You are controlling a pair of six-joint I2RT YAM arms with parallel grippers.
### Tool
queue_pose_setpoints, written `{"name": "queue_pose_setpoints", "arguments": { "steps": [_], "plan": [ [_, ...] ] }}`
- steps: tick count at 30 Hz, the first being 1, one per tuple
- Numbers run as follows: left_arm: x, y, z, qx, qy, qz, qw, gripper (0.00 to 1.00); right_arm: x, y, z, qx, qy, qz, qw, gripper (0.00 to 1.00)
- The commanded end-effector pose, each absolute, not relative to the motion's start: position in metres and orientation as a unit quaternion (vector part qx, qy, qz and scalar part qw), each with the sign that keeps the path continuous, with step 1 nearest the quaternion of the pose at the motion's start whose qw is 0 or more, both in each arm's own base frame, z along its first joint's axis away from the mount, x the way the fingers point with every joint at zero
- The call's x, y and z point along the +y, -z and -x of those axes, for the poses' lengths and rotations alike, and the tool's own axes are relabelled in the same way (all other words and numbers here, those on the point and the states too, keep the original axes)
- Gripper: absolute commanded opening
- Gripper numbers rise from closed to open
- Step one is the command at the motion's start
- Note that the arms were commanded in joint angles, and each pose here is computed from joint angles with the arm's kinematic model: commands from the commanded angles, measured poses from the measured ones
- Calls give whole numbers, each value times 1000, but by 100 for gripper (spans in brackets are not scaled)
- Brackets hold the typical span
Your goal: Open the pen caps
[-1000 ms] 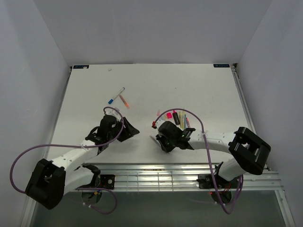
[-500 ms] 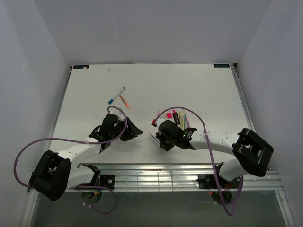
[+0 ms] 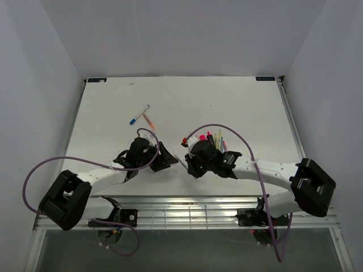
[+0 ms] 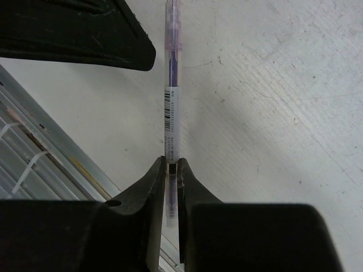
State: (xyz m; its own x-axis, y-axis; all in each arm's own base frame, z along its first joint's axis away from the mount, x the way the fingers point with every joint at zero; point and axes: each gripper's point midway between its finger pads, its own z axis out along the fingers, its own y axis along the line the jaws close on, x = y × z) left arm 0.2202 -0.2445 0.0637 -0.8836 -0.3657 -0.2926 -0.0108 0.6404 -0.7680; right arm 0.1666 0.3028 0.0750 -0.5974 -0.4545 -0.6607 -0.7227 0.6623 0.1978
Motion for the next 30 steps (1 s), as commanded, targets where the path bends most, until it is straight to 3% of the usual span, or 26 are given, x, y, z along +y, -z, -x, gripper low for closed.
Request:
{"name": "queue_pose_setpoints", "arguments": {
  "steps": [1, 16, 30],
  "plan": [
    [-257, -92, -232, 858, 440, 103, 245, 66, 316, -93, -167, 853, -256, 338, 305, 8],
    [-270, -83, -242, 858, 445, 109, 232, 66, 326, -104, -159, 838, -298, 343, 303, 8],
    [-281, -88, -248, 853, 459, 106, 225, 45, 327, -104, -162, 838, -296, 339, 309, 8]
  ]
}}
